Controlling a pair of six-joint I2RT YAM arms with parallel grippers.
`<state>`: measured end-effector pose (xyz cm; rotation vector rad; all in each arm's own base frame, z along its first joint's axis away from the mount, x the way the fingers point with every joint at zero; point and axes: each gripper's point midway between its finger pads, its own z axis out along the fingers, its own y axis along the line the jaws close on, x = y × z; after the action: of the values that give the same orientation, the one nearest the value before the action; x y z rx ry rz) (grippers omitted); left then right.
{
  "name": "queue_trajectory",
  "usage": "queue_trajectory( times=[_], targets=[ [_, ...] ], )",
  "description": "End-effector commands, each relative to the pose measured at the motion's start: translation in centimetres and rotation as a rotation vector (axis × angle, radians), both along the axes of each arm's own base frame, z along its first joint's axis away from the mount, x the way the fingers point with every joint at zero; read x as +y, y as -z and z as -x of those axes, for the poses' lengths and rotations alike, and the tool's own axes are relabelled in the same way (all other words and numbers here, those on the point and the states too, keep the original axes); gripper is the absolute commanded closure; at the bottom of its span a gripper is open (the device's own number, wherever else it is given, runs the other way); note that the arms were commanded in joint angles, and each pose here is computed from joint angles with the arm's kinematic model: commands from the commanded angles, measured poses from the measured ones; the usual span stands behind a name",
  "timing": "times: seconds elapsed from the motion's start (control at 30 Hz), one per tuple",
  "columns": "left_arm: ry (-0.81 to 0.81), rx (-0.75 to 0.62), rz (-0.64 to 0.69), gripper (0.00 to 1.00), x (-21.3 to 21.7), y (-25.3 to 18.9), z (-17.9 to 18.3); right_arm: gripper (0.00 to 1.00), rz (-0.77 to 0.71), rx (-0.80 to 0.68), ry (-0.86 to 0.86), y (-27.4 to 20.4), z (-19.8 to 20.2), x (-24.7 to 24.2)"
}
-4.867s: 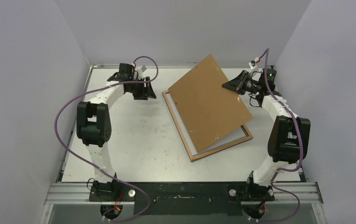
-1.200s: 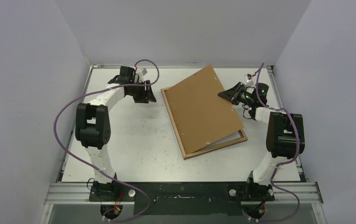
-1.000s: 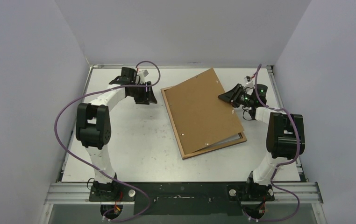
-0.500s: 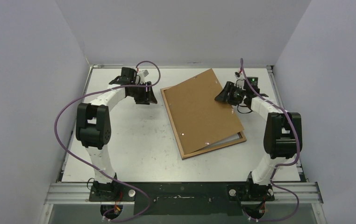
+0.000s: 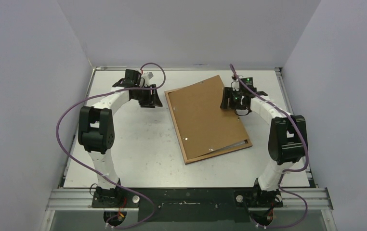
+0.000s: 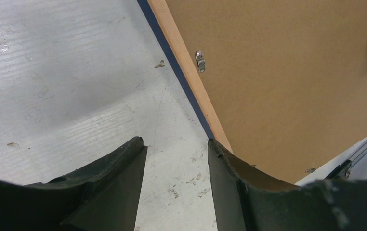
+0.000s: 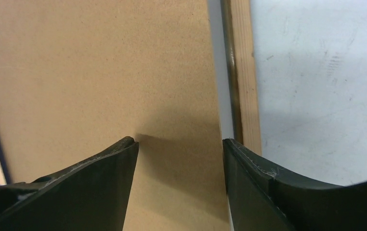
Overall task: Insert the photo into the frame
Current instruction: Place the photo frame item in the photo frame.
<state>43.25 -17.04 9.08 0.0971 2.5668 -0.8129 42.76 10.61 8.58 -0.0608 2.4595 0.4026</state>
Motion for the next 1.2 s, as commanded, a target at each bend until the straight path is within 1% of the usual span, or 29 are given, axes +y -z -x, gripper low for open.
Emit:
queue_trajectory(
  times=[0.0,0.17,0.47,0.53,0.6,0.67,0.73,0.83,0.9,1.0,1.07,1.17],
  targets=[
    [0.023,-0.105,0.042,0.52,-0.7,-3.5,-0.9,0.36,0.095,-0.057,0.018,-1.8,-1.1,-0.8],
    [0.025,-0.104,0.048,0.52,-0.8,-3.7,-0.7,0.34,0.122,-0.053,0.009,-1.4,-1.1,-0.4],
    [0.027,-0.100,0.053,0.54,-0.8,-3.7,-0.7,0.32,0.181,-0.075,0.002,-2.4,-1.3,-0.2],
    [0.029,-0.103,0.053,0.54,-0.8,-3.8,-0.7,0.34,0.181,-0.084,0.000,-2.7,-1.3,-0.1],
    [0.028,-0.104,0.051,0.54,-0.8,-3.8,-0.8,0.37,0.174,-0.098,0.000,-3.0,-1.3,0.0],
    [0.029,-0.104,0.049,0.54,-0.8,-3.7,-0.9,0.41,0.172,-0.110,0.014,-3.4,-1.4,-0.1],
    [0.029,-0.105,0.045,0.54,-0.7,-3.6,-1.1,0.42,0.172,-0.122,0.035,-3.7,-1.6,-0.4],
    [0.042,-0.106,0.036,0.53,-0.7,-3.6,-1.2,0.41,0.197,-0.144,0.106,-4.0,-2.2,-1.8],
    [0.052,-0.099,0.030,0.52,-0.7,-3.6,-1.1,0.38,0.203,-0.157,0.152,-4.0,-2.9,-2.6],
    [0.061,-0.085,0.022,0.51,-0.6,-3.2,-0.5,0.36,0.184,-0.157,0.187,-3.2,-4.1,-3.5],
    [0.062,-0.082,0.021,0.50,-0.5,-3.0,-0.1,0.35,0.134,-0.141,0.189,-2.3,-4.7,-3.6],
    [0.067,-0.065,0.035,0.48,-0.7,-2.7,0.4,0.34,0.098,-0.121,0.190,-0.7,-5.3,-3.6]
  ],
)
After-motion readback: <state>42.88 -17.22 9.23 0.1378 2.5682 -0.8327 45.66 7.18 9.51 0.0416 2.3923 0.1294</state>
